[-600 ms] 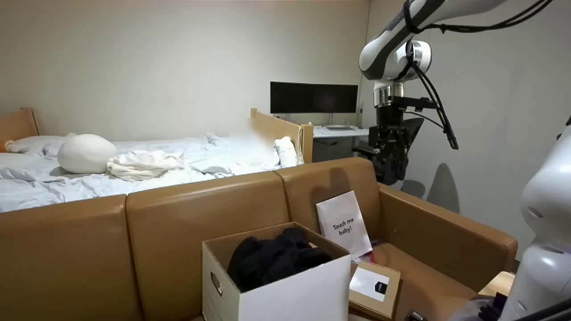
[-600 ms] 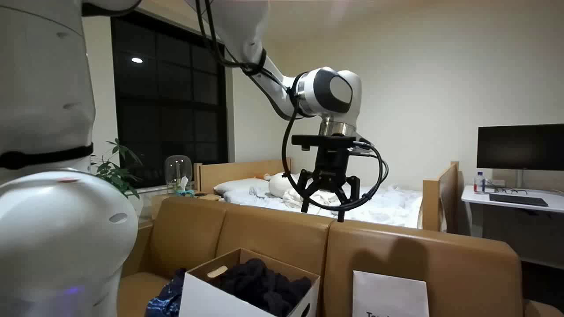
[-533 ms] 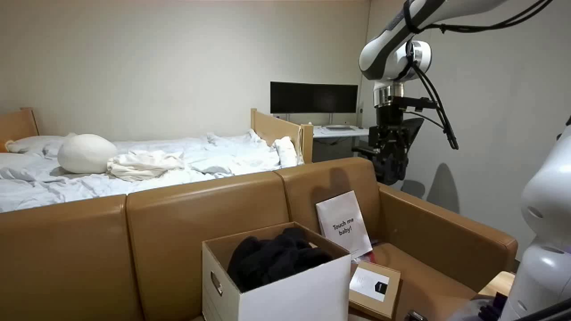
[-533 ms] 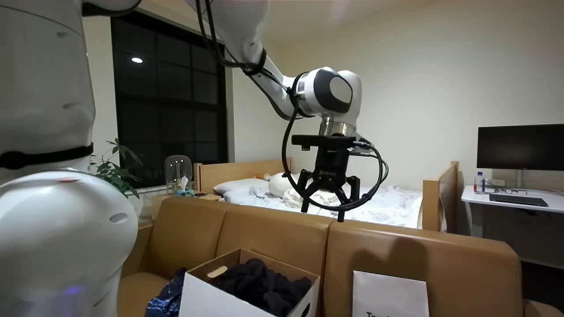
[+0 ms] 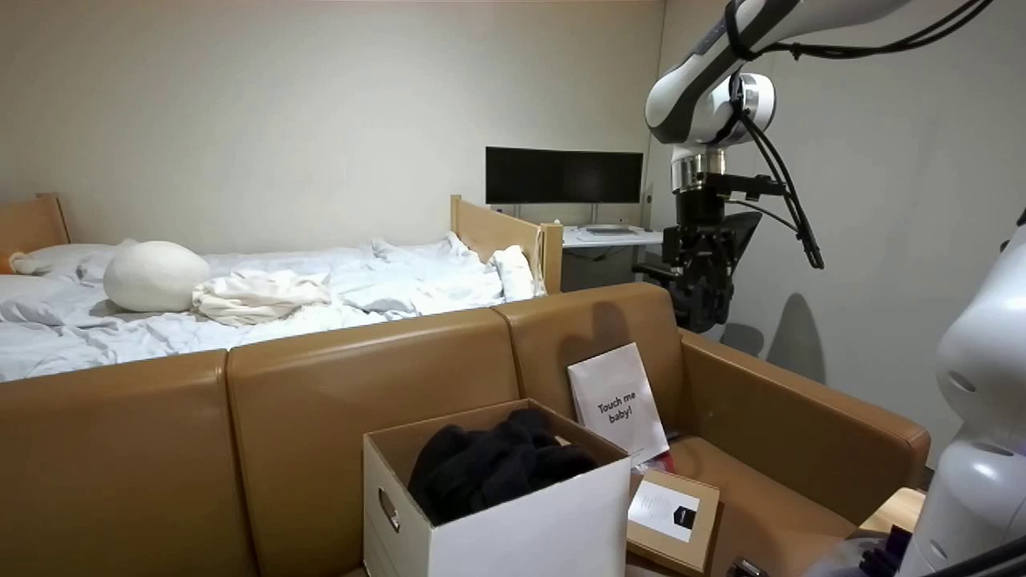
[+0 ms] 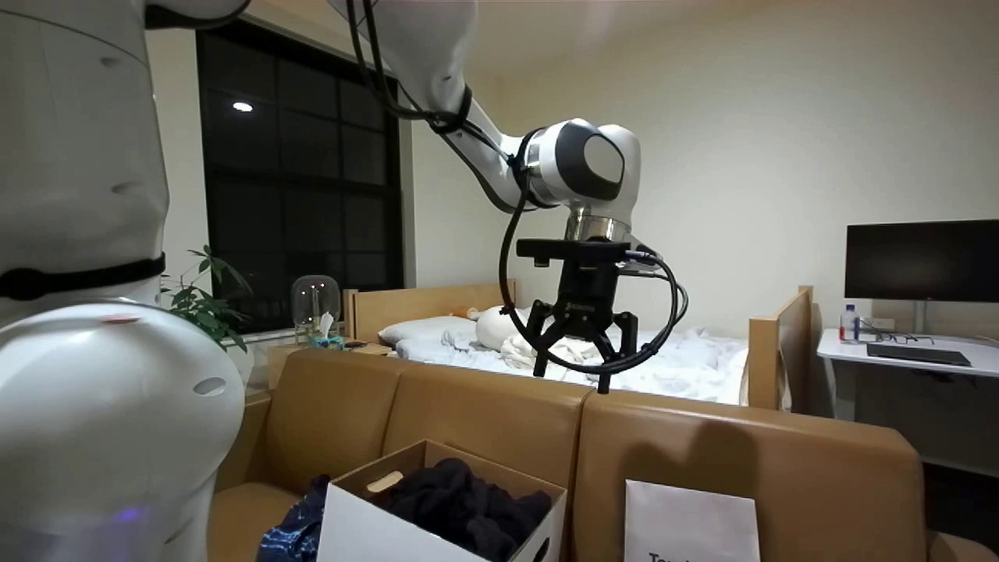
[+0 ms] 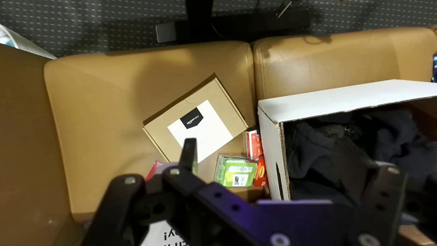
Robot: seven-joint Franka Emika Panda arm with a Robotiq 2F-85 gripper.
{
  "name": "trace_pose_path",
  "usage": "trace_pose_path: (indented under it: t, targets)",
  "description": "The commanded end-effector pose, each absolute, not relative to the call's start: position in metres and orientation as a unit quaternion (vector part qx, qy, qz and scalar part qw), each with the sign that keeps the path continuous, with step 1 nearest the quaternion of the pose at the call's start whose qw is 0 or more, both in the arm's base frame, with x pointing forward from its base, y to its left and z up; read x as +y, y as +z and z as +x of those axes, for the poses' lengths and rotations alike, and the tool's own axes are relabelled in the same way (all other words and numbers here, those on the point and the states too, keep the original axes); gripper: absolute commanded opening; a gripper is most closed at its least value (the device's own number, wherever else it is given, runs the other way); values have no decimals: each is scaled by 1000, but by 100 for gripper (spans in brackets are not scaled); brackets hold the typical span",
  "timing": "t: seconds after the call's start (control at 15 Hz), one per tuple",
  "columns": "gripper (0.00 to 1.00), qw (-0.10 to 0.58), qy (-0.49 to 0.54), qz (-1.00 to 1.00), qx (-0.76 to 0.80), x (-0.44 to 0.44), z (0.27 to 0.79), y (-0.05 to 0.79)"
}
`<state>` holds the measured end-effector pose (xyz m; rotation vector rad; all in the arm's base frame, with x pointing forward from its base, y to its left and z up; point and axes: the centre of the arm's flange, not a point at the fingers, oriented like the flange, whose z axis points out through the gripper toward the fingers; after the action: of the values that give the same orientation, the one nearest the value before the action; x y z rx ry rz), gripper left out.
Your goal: Remove the black cloth from the box and put it on the couch
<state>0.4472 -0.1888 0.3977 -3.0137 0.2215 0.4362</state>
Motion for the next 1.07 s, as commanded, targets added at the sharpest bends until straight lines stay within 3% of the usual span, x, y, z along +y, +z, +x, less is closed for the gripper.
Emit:
trace_pose_path:
  t: [0.0,0.6,1.0]
  targets:
    - [100,44,143,-986,72,-189,447,398]
    - [100,38,137,-987,69,-184,451,399]
    - [100,4,57,-998,23,-92,503,379]
